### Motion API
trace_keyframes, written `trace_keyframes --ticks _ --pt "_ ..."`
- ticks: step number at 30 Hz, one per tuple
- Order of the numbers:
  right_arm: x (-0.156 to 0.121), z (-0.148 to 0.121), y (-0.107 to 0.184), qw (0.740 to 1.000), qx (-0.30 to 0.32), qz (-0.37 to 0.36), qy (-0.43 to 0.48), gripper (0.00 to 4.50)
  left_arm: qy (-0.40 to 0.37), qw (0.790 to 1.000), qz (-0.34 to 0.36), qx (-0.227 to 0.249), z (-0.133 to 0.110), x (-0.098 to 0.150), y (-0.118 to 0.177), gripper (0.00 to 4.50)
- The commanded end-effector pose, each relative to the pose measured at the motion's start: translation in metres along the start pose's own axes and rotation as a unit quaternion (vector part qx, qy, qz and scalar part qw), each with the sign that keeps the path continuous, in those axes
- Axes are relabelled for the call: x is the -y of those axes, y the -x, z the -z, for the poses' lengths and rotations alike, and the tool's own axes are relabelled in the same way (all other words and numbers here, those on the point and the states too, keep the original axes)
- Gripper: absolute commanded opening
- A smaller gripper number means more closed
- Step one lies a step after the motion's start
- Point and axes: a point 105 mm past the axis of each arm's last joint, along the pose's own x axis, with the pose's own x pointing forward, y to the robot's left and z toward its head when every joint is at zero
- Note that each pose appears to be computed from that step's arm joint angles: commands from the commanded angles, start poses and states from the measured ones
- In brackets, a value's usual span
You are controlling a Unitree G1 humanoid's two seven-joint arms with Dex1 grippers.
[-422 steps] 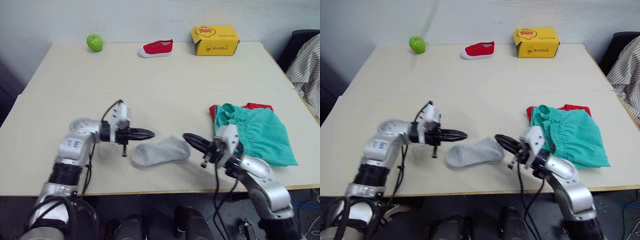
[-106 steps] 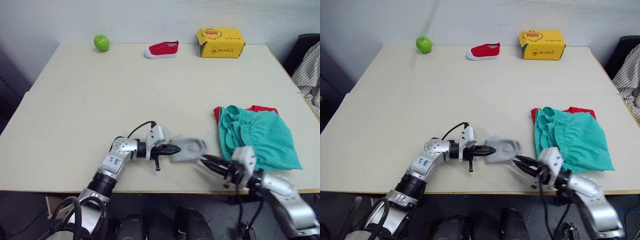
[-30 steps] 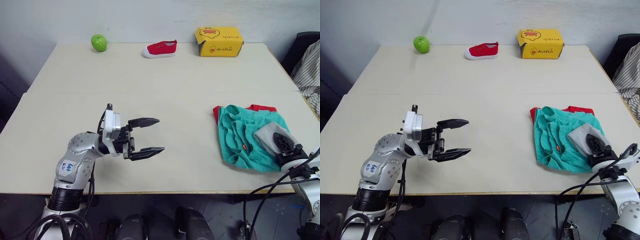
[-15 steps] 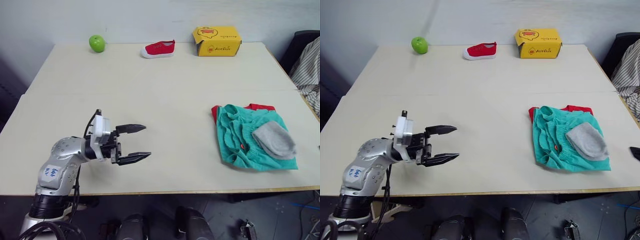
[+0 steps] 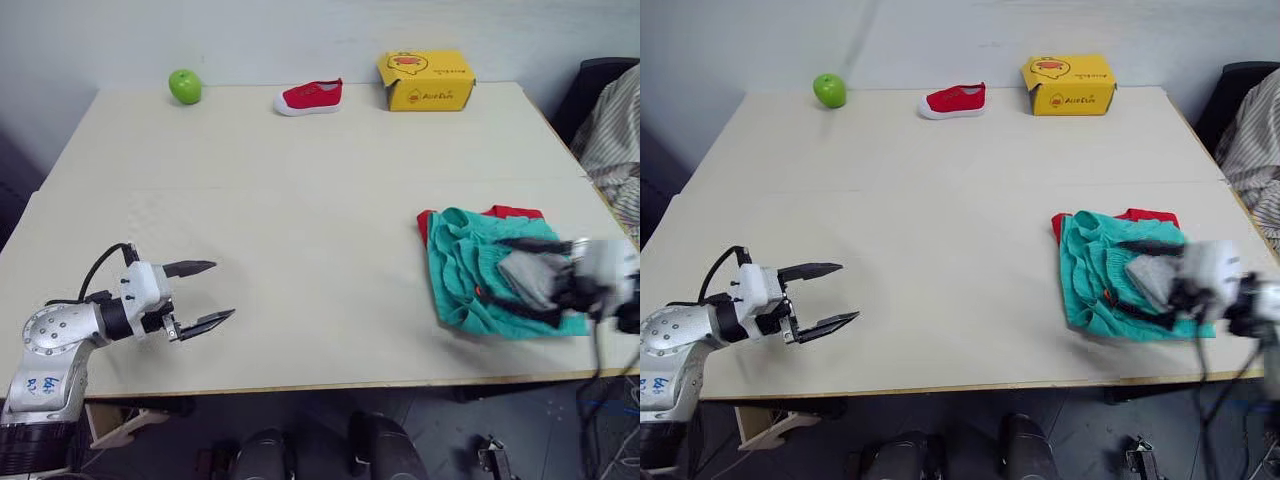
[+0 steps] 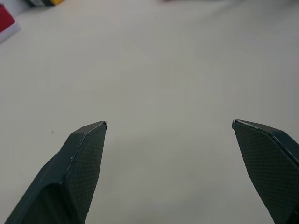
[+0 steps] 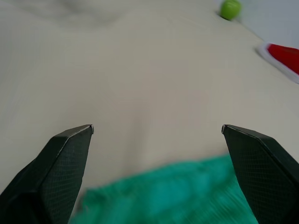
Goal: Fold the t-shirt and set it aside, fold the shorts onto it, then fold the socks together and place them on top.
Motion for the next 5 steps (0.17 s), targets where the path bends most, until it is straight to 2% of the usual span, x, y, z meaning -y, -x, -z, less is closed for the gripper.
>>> trace_keyframes --ticks 1,5 --pt "-0.008 -0.002 -0.022 0.999 0.028 -0.015 0.017 4.48 -0.033 0.998 -0.033 -0.031 0.000 -0.002 0.004 4.50" --pt "-0.014 0.005 -0.035 0.999 0.036 -0.032 0.017 4.48 -0.019 0.999 -0.039 -0.033 0.001 0.001 0.001 4.50"
